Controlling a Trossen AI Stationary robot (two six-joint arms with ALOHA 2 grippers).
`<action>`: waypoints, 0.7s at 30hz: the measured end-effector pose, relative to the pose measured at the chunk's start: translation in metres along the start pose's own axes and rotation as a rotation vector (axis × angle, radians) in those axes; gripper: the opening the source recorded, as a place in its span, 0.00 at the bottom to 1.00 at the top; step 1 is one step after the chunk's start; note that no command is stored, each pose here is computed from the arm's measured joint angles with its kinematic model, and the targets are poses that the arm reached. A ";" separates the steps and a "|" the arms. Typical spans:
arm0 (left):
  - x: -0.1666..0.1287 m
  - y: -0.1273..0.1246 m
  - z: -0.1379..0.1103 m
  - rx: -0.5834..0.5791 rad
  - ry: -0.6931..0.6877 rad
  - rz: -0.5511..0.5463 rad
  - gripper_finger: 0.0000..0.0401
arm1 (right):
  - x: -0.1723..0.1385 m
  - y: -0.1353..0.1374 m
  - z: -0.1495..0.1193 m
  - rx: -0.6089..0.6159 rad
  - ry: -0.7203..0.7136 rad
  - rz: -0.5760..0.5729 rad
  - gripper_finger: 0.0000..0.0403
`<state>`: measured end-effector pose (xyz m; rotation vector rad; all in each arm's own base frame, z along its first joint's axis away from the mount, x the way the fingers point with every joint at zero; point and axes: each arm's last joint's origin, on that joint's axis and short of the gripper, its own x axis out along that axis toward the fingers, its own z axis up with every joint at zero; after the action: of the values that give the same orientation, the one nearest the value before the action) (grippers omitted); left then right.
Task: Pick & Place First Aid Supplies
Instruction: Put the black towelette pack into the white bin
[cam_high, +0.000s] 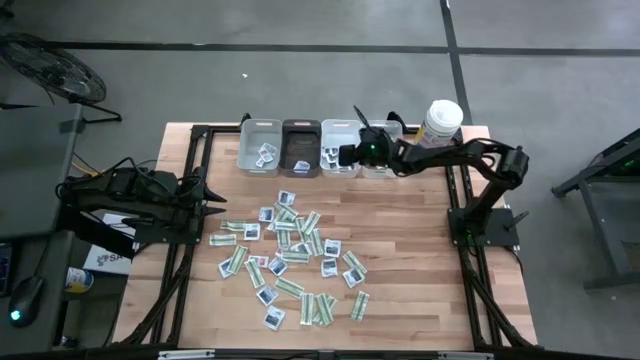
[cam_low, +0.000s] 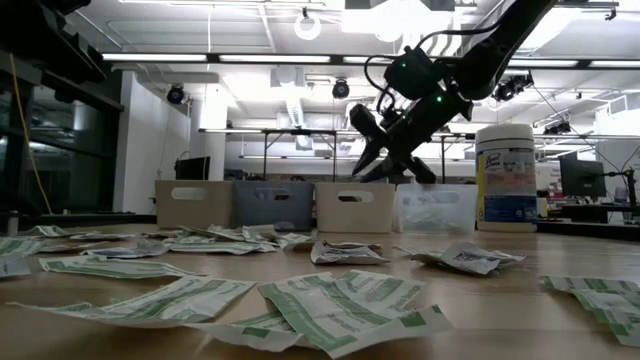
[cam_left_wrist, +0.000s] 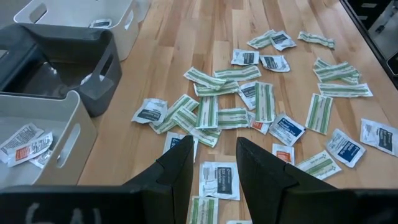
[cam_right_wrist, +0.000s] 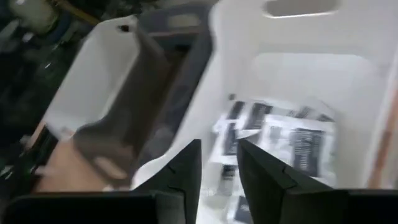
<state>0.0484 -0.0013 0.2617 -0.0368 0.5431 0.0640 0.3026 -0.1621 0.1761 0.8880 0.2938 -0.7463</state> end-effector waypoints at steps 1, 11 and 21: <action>0.000 0.000 0.000 0.000 -0.001 -0.001 0.30 | -0.002 0.002 0.001 -0.017 0.008 0.022 0.24; 0.000 0.000 0.000 0.000 0.001 -0.004 0.30 | -0.025 0.022 0.007 -0.152 0.177 0.317 0.24; 0.000 0.000 0.000 0.000 0.003 -0.012 0.30 | -0.042 0.053 -0.031 -0.182 0.445 0.502 0.24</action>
<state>0.0483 -0.0017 0.2616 -0.0400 0.5457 0.0521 0.3112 -0.0964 0.2101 0.8987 0.4988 -0.0490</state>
